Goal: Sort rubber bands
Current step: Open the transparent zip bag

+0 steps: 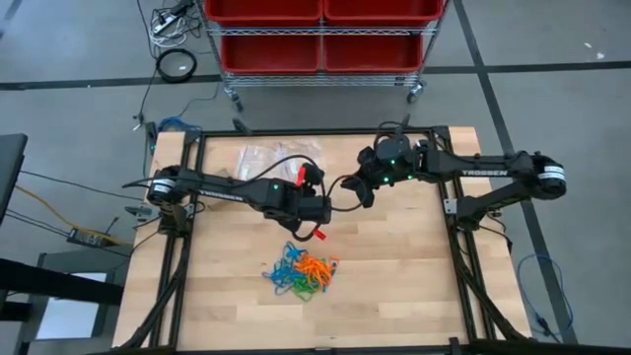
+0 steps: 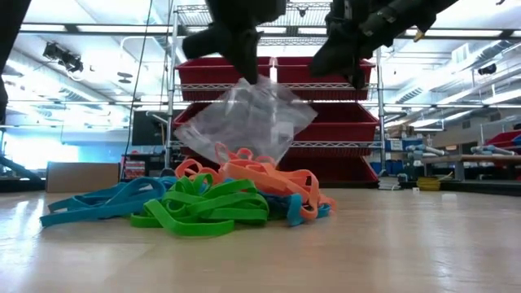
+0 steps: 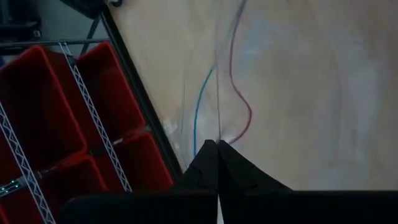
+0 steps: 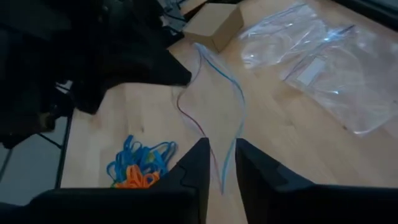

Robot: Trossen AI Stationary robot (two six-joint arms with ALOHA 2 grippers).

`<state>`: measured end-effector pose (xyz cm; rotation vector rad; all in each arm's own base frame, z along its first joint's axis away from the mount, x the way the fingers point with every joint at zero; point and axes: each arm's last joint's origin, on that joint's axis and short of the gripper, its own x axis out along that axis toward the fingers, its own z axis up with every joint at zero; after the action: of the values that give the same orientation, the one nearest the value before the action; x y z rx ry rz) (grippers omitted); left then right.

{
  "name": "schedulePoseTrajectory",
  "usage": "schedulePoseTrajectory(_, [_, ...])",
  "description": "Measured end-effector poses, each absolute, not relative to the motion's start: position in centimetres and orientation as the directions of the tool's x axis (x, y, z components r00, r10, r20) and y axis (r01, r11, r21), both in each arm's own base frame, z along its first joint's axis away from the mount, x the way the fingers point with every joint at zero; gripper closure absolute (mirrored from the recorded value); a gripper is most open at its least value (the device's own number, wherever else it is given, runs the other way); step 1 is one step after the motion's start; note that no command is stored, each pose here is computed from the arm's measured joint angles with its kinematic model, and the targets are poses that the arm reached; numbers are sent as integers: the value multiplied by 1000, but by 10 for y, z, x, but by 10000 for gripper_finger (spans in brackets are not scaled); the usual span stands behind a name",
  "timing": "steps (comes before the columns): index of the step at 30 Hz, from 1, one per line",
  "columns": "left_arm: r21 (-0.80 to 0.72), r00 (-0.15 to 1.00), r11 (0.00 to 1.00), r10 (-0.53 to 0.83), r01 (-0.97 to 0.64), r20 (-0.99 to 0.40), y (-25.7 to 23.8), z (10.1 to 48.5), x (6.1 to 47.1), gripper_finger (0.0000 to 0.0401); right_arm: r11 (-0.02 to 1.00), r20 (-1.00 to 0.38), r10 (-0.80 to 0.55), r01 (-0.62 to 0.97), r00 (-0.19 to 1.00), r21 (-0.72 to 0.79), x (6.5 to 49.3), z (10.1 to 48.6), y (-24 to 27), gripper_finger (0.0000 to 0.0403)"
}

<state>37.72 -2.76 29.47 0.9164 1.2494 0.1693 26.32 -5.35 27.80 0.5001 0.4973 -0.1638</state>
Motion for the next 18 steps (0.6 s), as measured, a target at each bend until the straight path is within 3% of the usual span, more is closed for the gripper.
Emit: schedulePoseTrajectory(18, [701,432,645,563,303,-705,-29,298,386,401,861,-517,-83,323,852,393,267,273,-54,237])
